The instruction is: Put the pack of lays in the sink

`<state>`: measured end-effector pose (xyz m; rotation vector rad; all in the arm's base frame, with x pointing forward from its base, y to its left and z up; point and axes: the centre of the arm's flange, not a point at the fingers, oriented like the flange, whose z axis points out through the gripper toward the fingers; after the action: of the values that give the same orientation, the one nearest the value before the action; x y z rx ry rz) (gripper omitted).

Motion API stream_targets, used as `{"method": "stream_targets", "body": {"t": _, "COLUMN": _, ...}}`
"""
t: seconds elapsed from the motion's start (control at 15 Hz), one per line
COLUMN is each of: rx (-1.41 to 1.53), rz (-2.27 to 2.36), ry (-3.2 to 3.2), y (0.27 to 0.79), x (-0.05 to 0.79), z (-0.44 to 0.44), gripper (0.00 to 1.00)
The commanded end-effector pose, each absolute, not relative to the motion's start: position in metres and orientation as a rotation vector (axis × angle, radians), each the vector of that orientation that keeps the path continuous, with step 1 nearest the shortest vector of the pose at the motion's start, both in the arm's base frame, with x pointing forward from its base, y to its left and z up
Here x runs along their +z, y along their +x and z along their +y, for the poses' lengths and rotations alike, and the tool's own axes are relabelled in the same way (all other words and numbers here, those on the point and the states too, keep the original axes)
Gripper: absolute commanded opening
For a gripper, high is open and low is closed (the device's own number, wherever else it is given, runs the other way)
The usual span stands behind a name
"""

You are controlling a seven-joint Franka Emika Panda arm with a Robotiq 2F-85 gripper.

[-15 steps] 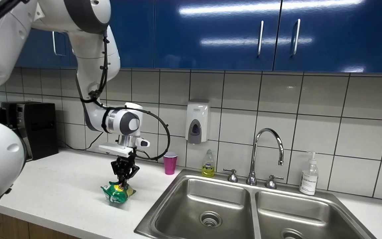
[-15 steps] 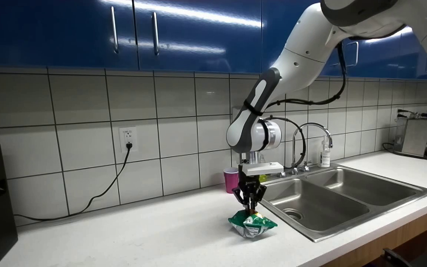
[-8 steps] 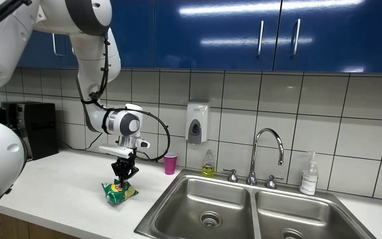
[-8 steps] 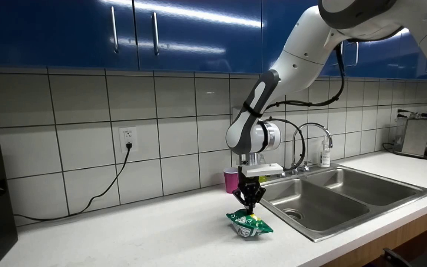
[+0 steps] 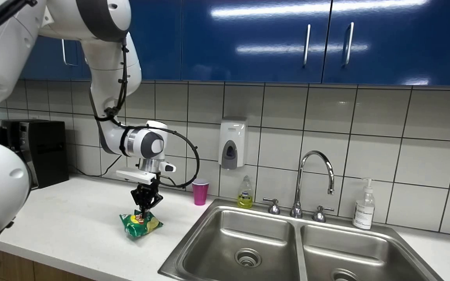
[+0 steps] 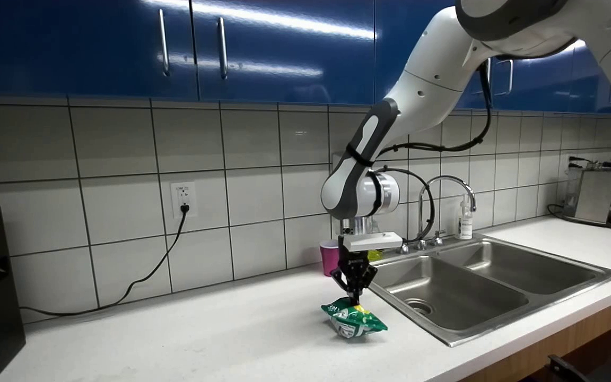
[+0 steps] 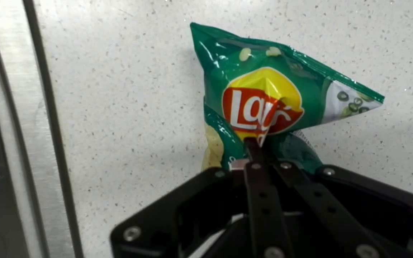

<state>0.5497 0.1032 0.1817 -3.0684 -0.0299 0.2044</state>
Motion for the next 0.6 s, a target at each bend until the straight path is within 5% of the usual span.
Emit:
{"method": "stream_targets", "body": {"t": 0.0, "rx": 0.163, "rz": 0.0, "ry": -3.062, "y": 0.549, "x": 0.207, "z": 0.114, "gripper": 0.0}}
{"method": "stream_targets", "body": {"t": 0.53, "rx": 0.079, "rz": -0.007, "ry": -3.056, "y": 0.544, "x": 0.251, "z": 0.122, "gripper": 0.0}}
